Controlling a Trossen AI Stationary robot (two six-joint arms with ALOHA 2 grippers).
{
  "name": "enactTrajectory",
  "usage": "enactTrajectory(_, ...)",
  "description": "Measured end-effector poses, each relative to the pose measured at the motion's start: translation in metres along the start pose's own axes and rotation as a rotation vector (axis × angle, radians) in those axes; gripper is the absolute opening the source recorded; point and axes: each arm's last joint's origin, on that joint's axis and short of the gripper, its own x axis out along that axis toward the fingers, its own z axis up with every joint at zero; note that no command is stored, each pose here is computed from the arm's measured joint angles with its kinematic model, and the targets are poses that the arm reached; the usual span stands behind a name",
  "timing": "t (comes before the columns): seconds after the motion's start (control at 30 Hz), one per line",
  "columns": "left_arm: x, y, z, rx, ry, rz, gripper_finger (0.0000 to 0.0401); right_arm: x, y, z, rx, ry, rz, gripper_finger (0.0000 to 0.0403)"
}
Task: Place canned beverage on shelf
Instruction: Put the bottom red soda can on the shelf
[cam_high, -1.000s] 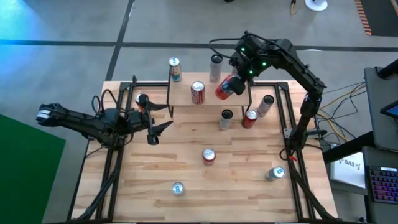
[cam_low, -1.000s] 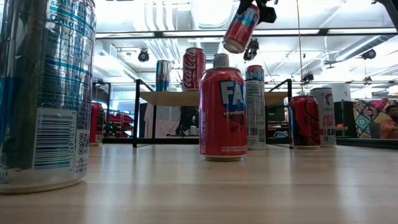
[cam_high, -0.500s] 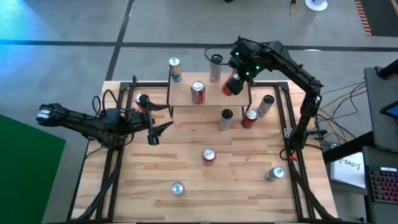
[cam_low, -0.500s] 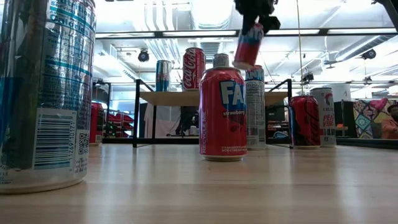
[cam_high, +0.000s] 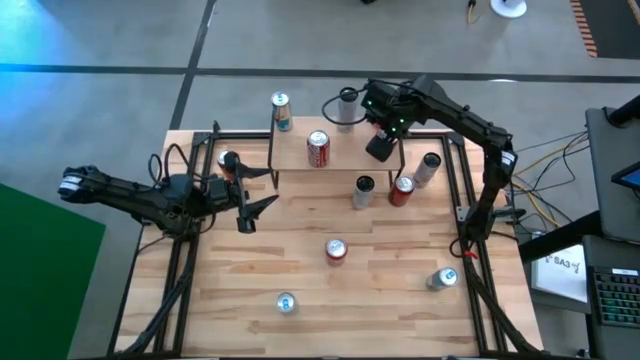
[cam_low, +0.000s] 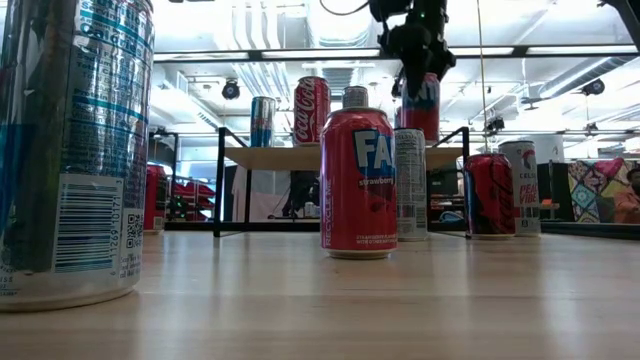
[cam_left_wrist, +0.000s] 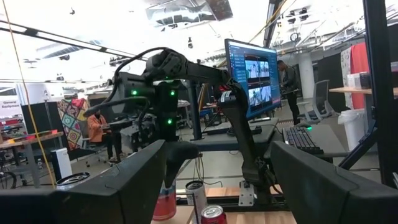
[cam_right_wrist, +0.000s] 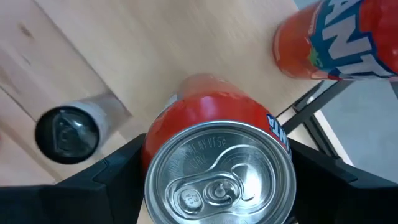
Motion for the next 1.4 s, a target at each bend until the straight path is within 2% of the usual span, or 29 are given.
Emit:
enactTrajectory(0.93,0.000,0.000,-0.001,0.010,0.005,-0.001,0.0275,0.013,-0.005,-0.002,-0.068,0.047,-0.009,0.0306)
enactTrajectory(1.2,0.001,-0.001,-0.001,0.012,0.010,-0.003,0.0274,0.014,-0.005,-0.002,-0.070,0.056,-0.009,0.0335)
enactTrajectory(1.4,0.001,-0.001,-0.001,0.012,0.010,-0.003,0.0274,0.015,-0.005,-0.002,-0.070,0.055,-0.006,0.0336)
